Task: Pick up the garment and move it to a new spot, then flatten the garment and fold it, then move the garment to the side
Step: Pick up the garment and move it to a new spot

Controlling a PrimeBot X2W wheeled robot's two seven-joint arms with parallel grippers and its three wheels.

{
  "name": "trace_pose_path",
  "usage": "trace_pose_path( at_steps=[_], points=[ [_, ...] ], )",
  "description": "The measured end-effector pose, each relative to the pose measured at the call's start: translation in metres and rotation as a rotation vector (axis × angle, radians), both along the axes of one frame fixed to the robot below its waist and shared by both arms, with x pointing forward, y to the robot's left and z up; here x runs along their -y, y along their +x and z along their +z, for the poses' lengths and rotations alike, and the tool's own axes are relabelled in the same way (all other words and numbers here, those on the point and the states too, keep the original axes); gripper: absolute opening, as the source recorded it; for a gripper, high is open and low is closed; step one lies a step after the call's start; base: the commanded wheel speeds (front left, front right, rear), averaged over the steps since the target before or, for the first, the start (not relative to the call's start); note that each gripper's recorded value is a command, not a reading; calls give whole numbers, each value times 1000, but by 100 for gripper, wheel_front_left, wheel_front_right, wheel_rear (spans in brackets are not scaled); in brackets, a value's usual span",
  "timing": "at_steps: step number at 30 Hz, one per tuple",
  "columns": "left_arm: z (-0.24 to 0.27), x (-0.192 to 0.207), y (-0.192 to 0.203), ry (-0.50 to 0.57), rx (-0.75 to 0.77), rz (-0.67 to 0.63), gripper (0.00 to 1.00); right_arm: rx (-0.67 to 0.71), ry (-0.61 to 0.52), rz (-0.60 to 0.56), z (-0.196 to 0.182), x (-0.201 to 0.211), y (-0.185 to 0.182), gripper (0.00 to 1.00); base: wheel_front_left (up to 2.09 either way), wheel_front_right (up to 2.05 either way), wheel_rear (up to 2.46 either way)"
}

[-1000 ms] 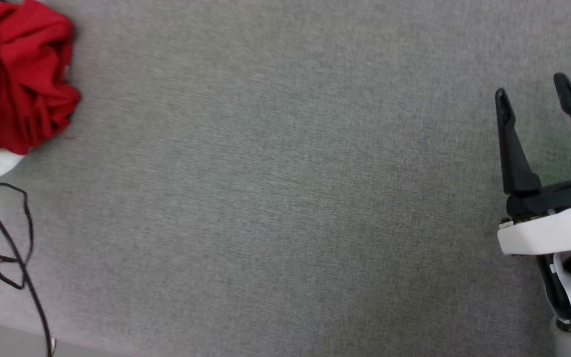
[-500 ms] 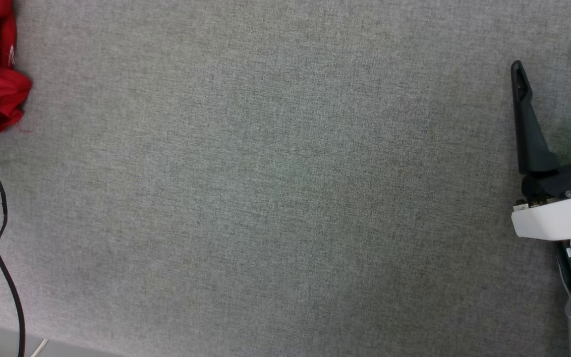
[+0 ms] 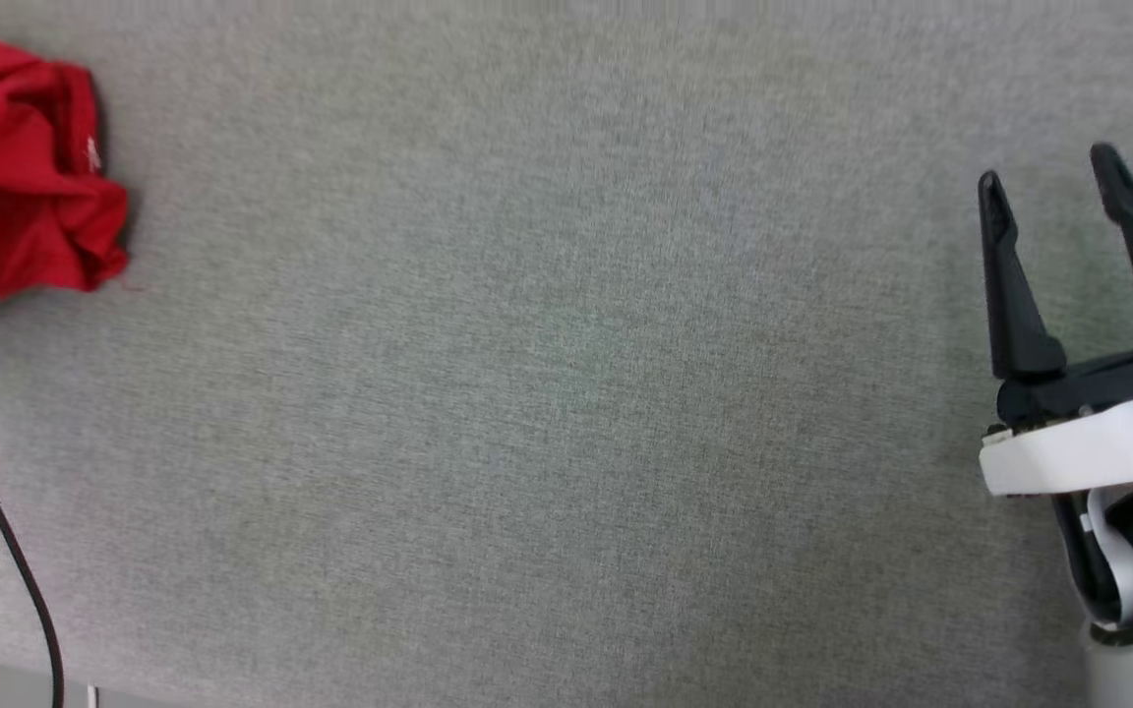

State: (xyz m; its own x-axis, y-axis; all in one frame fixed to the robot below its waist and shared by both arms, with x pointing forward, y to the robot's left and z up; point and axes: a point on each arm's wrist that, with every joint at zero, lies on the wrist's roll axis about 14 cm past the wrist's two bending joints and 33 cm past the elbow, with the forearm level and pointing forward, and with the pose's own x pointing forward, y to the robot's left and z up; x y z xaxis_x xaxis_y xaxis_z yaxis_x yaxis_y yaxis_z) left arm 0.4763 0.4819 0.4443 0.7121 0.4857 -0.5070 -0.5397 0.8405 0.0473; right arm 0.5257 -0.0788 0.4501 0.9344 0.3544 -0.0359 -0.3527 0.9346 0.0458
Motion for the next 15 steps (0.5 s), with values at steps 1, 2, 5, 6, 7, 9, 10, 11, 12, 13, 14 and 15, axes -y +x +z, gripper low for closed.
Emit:
trace_pose_path(
  at_steps=[1,2,5,6,7,9,10,11,12,13,14,15],
  points=[
    [10,-2,0,29,30,-1,0,7,2,-3,5,0,-3,100,0,0,0],
    [21,-2,-1,51,64,-5,0,14,7,-6,11,0,-6,100,0,0,0],
    [59,-1,1,127,204,-26,0,47,28,-24,29,3,-16,100,0,0,0],
    [69,1,1,140,243,-32,0,52,28,-34,34,6,-19,100,0,0,0],
    [78,3,1,157,279,-41,0,56,30,-41,38,8,-23,100,0,0,0],
    [92,10,-2,168,338,-53,0,67,38,-55,47,12,-30,100,0,0,0],
    [99,13,-4,175,371,-58,0,75,39,-62,52,14,-34,100,0,0,0],
    [105,16,-6,180,394,-62,0,82,42,-69,56,16,-38,100,0,0,0],
    [110,19,-8,183,419,-68,0,87,42,-75,60,18,-42,100,0,0,0],
    [115,23,-10,184,441,-74,0,92,45,-80,64,20,-46,100,0,0,0],
    [119,28,-11,188,460,-87,0,96,45,-85,68,22,-50,100,0,0,0],
    [122,33,-12,186,481,-93,0,103,45,-91,71,24,-54,100,0,0,0]
  ],
)
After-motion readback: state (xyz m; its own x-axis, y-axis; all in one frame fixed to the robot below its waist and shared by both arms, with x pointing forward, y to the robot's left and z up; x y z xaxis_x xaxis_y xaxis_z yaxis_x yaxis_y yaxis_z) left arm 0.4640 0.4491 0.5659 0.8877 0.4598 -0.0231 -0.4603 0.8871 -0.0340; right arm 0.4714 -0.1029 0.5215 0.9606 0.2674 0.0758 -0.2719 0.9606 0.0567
